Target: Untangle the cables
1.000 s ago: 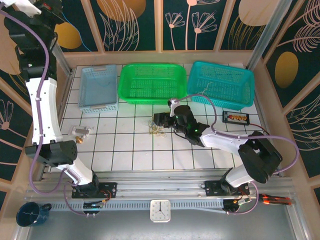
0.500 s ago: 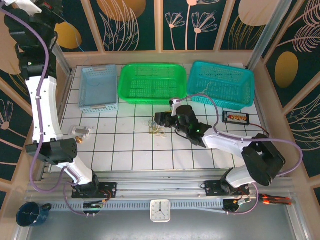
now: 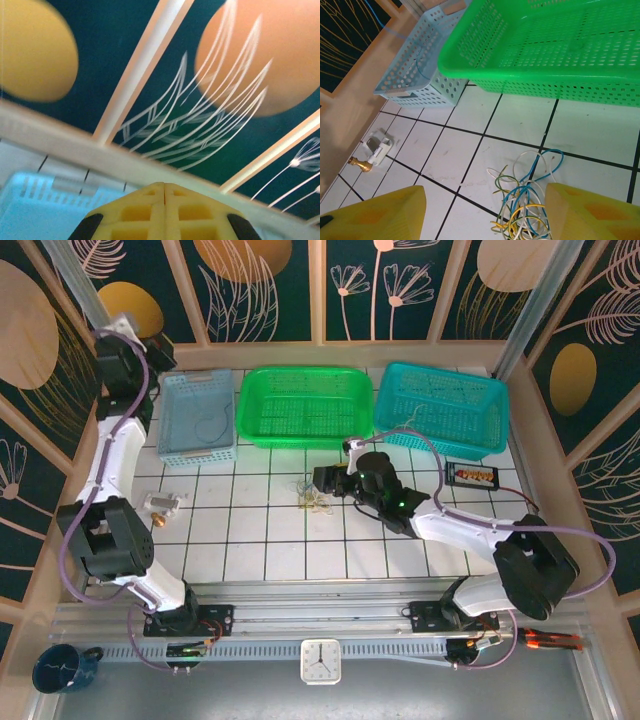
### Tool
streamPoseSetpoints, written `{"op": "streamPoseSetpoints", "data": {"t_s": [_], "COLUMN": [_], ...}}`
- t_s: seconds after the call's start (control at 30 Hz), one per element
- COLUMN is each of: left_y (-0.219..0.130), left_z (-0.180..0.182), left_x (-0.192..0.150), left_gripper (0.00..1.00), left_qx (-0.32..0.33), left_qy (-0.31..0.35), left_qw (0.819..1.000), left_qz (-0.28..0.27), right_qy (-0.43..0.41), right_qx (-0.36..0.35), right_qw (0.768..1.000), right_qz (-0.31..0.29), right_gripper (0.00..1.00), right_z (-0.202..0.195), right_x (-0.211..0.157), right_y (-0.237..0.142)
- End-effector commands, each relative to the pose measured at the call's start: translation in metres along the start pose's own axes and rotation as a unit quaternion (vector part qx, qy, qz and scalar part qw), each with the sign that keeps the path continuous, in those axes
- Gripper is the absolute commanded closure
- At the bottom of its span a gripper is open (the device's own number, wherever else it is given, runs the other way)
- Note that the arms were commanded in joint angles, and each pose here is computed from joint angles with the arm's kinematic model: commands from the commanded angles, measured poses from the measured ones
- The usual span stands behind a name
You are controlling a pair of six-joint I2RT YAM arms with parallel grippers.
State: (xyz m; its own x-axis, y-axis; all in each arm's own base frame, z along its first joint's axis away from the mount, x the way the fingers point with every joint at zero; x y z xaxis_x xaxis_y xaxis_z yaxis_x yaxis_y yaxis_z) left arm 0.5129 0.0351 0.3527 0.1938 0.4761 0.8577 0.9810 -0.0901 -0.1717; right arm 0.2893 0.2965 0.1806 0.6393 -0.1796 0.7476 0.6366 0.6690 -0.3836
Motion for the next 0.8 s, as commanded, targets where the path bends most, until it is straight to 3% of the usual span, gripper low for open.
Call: {"op": "streamPoseSetpoints", "data": {"t_s": [0.0,0.27,0.4,0.43,0.57,0.67,0.7,0.77], "left_y": [-0.008,0.014,0.017,0.017,0.013,0.009,0.007,0.004], "left_z": [-0.001,0.037,0.053,0.054,0.051,0.041,0.036,0.026], "left_x": [-0.001,-0.081,-0.106,-0.109,-0.105,-0.089,-0.083,-0.073], "left_gripper": [1.00,1.00,0.89,0.84,0.36,0.07,0.01,0.01], "left_qx": [-0.023,-0.004,0.011,0.013,0.010,0.001,-0.005,-0.020], "left_qy": [0.024,0.019,0.023,0.024,0.028,0.032,0.033,0.030], "left_qw": [0.999,0.998,0.996,0.995,0.996,0.997,0.997,0.997], "left_qz": [-0.024,0.066,0.091,0.095,0.089,0.076,0.070,0.066], "right_qy": [-0.005,0.000,0.004,0.004,0.005,0.006,0.007,0.008], "right_qx": [-0.013,-0.014,-0.017,-0.019,-0.023,-0.024,-0.025,-0.026], "right_qw": [1.000,1.000,1.000,1.000,1.000,1.000,1.000,1.000], "right_qz": [-0.013,-0.015,-0.012,-0.011,-0.009,-0.008,-0.008,-0.009], "right_gripper": [0.36,0.36,0.36,0.36,0.36,0.36,0.36,0.36], "right_z": [-0.006,-0.005,-0.005,-0.006,-0.007,-0.007,-0.007,-0.007], "right_x": [0.007,0.012,0.012,0.011,0.012,0.013,0.013,0.016], "right_y": [-0.005,-0.005,-0.004,-0.004,-0.005,-0.005,-0.005,-0.005]}}
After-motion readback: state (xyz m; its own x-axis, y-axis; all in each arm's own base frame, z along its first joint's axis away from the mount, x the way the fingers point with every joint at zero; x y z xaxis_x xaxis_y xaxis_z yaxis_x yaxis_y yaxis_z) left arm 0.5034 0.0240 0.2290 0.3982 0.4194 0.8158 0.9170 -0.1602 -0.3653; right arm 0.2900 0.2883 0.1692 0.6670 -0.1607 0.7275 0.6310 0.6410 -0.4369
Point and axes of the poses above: each hand's point on the last joint's axis, 136 mm out from that joint toward the fingers, its own y axis out along the fingers, its own z axis along the line the jaws close on, x = y × z, the point moved 1 cm from there along -y, back along the fingers, and after that the axes turned 3 degrees about y, right-handed, at the moved point
